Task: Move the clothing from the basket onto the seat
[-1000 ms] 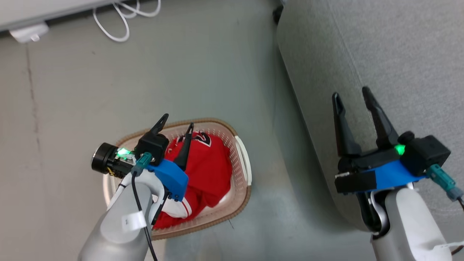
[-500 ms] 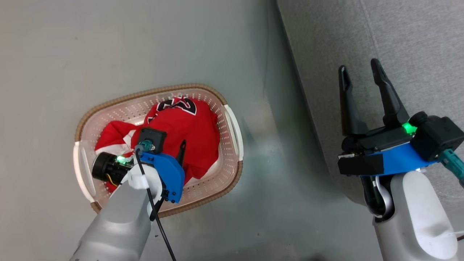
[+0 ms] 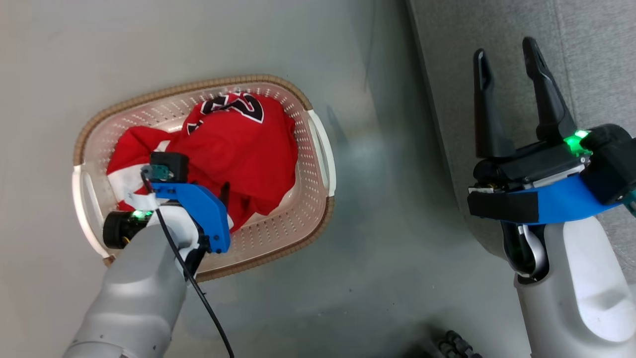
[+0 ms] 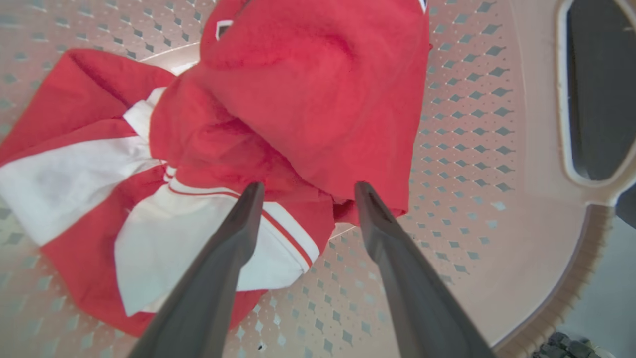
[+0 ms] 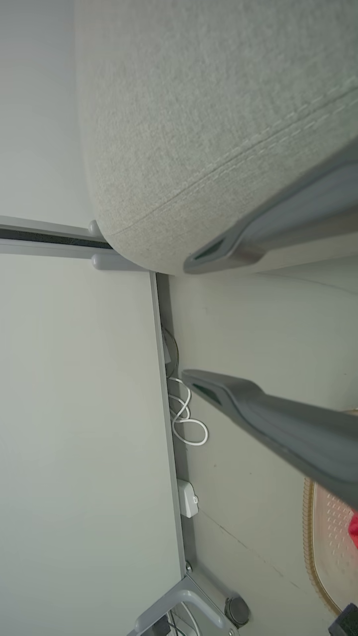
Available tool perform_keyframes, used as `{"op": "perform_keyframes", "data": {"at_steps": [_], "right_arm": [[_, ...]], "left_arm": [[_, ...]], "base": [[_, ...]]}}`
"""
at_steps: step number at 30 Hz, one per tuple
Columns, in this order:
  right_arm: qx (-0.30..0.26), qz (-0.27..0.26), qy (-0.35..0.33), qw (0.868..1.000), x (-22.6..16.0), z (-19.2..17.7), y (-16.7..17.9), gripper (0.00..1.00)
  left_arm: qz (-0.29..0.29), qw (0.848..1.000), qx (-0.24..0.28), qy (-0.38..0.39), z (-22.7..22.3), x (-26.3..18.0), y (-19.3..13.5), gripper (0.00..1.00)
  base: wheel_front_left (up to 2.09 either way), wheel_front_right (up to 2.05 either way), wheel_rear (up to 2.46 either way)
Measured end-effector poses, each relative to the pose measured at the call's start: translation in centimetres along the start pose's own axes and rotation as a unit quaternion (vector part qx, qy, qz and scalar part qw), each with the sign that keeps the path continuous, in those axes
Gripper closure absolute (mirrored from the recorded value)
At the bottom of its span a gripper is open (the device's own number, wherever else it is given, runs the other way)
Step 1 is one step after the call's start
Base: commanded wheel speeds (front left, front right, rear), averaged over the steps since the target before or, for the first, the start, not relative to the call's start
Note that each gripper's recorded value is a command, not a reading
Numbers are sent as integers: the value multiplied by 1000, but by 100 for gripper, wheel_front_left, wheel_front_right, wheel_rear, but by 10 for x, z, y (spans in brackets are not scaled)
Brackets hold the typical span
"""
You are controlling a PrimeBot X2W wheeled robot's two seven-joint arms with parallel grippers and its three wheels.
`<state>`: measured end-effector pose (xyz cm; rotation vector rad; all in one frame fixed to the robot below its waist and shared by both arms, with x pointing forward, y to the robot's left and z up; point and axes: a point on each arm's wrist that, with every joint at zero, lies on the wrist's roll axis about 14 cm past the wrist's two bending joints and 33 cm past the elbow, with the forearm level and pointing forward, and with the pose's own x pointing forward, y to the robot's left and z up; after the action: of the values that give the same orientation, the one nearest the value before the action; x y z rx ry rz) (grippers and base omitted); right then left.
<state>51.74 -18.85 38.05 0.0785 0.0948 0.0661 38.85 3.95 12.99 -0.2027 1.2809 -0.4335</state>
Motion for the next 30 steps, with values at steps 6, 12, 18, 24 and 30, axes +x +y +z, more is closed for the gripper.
{"op": "perform_keyframes", "data": {"at_steps": [6,12,18,24,30], "right_arm": [[-4,5,4,1000,6,-11,1,0],[-6,7,14,1000,9,-25,1,0],[-8,5,27,1000,8,-38,-2,0],[-9,0,33,999,7,-44,-6,0],[-9,-3,37,999,6,-48,-9,0]], "left_arm": [[-5,1000,-26,9,-2,16,5,0],[-17,999,-38,11,-1,31,2,0],[-33,999,-35,11,1,43,-5,0],[-39,999,-31,-1,7,52,-7,0],[-41,999,-24,-10,9,58,-7,100]], "base": [[0,0,0],[0,0,0],[0,0,0],[0,0,0],[0,0,0]]}}
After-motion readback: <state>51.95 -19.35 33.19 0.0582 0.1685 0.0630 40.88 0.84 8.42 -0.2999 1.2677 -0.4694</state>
